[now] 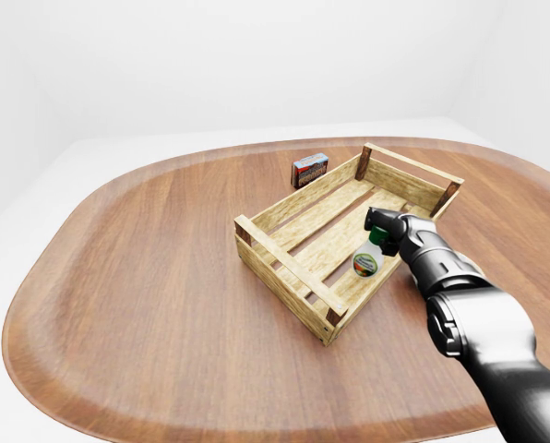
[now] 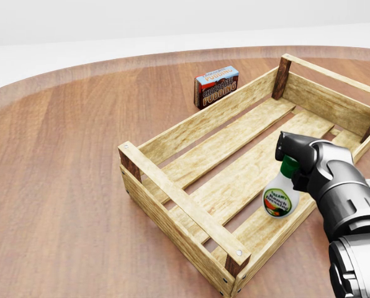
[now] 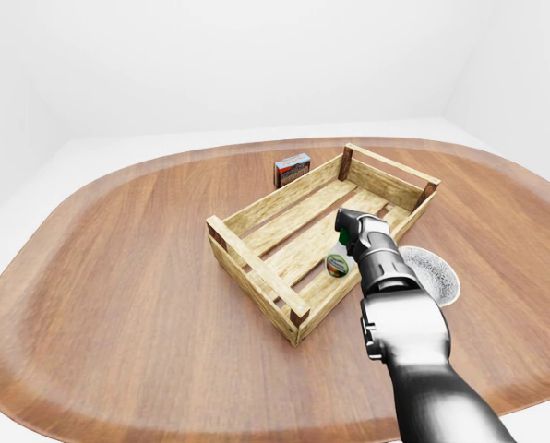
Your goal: Pick up the salad dressing and put it in the tray.
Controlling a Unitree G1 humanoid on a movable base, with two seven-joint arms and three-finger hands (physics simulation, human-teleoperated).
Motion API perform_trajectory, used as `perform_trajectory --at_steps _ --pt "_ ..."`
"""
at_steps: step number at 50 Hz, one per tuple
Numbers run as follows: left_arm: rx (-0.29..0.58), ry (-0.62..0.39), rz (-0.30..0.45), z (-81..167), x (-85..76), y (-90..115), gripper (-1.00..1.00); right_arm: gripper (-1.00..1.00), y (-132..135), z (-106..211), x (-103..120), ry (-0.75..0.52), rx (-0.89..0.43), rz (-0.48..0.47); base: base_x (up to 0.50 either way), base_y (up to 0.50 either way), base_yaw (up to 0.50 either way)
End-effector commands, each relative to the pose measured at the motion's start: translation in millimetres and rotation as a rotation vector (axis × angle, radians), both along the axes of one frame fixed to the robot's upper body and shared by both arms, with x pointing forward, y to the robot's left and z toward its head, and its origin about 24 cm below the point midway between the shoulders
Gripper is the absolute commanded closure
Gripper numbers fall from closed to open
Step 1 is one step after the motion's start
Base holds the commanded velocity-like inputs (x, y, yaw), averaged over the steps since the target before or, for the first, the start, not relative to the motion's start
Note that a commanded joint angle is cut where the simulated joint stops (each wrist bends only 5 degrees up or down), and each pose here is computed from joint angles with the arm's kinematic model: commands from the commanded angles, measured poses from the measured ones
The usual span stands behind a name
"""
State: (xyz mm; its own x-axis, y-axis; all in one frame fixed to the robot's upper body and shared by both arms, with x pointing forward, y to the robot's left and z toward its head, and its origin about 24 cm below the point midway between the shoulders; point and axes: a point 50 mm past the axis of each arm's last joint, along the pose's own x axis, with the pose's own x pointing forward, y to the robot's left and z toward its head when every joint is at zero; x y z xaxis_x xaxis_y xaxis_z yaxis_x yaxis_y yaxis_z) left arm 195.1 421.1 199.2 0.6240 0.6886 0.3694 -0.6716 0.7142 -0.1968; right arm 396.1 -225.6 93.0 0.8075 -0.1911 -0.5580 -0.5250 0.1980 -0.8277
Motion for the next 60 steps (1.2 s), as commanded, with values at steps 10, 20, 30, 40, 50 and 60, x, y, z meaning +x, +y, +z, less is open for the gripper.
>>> perform_trajectory --at_steps 10,20,30,40,50,60 --pt "0.005 0.005 -0.005 -1 1.8 -2 -1.0 0.97 -4 -20 -9 0.029 -0.049 0.003 0.0 0.0 0.0" --pt "0.002 0.005 -0.003 -1 1.3 -1 -1.0 0.68 -2 -26 -12 0.049 -0.05 0.009 0.0 0.0 0.0" --pt "0.002 0.005 -0.004 -1 1.5 -1 -1.0 -1.0 -5 -25 -12 0.038 -0.058 0.004 0.0 0.0 0.0" --pt "0.005 -0.001 -0.005 1 1.0 -1 -1.0 -1.0 -9 -7 -4 0.004 -0.089 0.005 0.0 0.0 0.0" --pt "0.007 -0.01 -0.007 3 1.1 -2 -1.0 -1.0 -28 212 15 -0.284 -0.295 -0.057 0.0 0.0 0.0" --pt "0.003 -0.015 -0.013 3 1.0 -2 -1.0 -1.0 -18 408 -69 -0.667 -0.303 -0.143 0.0 0.0 0.0"
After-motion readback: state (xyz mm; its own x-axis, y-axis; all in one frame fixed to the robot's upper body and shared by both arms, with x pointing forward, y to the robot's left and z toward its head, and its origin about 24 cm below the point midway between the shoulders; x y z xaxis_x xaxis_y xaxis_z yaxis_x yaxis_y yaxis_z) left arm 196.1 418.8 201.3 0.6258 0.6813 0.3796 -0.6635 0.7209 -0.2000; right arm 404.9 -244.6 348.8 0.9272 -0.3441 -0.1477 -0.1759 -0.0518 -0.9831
